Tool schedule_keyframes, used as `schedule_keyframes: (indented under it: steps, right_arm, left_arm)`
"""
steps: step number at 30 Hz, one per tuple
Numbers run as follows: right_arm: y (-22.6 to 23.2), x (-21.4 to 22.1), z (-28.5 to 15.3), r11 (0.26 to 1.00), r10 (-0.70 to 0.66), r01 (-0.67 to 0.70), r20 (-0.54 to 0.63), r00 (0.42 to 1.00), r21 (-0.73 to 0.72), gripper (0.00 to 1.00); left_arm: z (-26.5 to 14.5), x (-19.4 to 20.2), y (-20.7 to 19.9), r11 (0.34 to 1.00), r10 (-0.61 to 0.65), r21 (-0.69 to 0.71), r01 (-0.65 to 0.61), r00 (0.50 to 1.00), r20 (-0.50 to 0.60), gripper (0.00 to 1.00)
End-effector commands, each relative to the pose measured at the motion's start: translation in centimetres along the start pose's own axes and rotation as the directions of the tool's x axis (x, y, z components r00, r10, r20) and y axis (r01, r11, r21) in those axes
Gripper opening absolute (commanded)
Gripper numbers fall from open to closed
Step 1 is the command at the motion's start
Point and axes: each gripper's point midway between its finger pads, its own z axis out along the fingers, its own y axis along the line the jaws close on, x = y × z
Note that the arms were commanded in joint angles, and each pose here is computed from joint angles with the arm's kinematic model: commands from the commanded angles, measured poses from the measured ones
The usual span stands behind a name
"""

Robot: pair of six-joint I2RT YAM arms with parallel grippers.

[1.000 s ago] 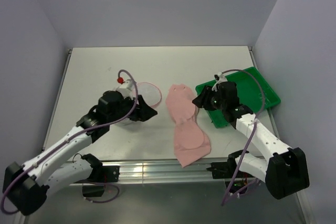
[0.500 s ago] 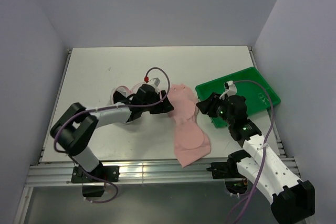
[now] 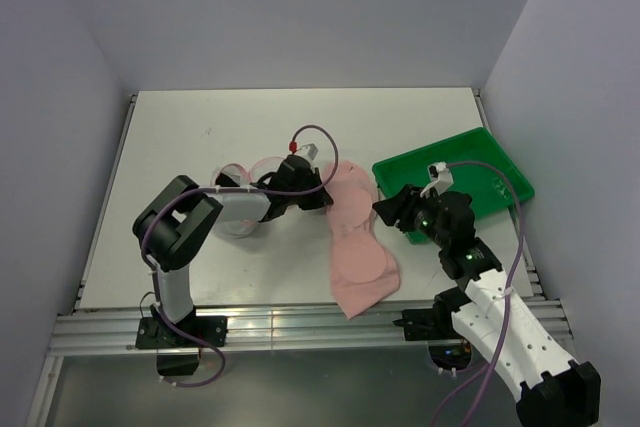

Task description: Place the bra in the laundry bag and zip it closed

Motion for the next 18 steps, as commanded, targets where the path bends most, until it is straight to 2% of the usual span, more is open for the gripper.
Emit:
schedule_keyframes:
  steps: [1, 4, 7, 11, 14, 18]
  right_arm:
    - [0.1, 0.9, 0.0, 0.999, -0.021, 0.020, -0.013, 1.000, -0.035, 0.58]
    - [0.5, 1.3, 0.3, 0.998, -0.021, 0.019, -0.029, 0.999, -0.067, 0.67]
    - [1.3, 0.2, 0.5, 0.995, -0.001, 0.002, 0.015, 1.000, -0.095, 0.77]
    - [3.7, -2.0, 0.5, 0.987, 0.015, -0.009, 0.034, 0.999, -0.159, 0.84]
    - [6.4, -4.2, -0.2, 0.969, 0.010, 0.011, 0.083, 0.996, -0.247, 0.90]
    - [9.9, -6.7, -2.0, 0.926, -0.053, 0.107, 0.154, 0.987, -0.362, 0.97]
  left_arm:
    - [-1.2, -3.3, -3.5, 0.994, 0.034, 0.098, -0.047, 0.992, 0.123, 0.00]
    - [-4.7, -4.9, -6.2, 0.979, 0.053, 0.179, -0.094, 0.974, 0.221, 0.00]
    - [-8.9, -6.5, -9.4, 0.953, 0.092, 0.247, -0.173, 0.947, 0.308, 0.00]
    - [-15.8, -9.1, -13.6, 0.911, 0.105, 0.314, -0.267, 0.887, 0.449, 0.00]
    - [-19.8, -10.3, -15.8, 0.884, 0.124, 0.339, -0.323, 0.859, 0.496, 0.00]
    - [-23.7, -10.7, -17.3, 0.851, 0.139, 0.368, -0.375, 0.836, 0.530, 0.00]
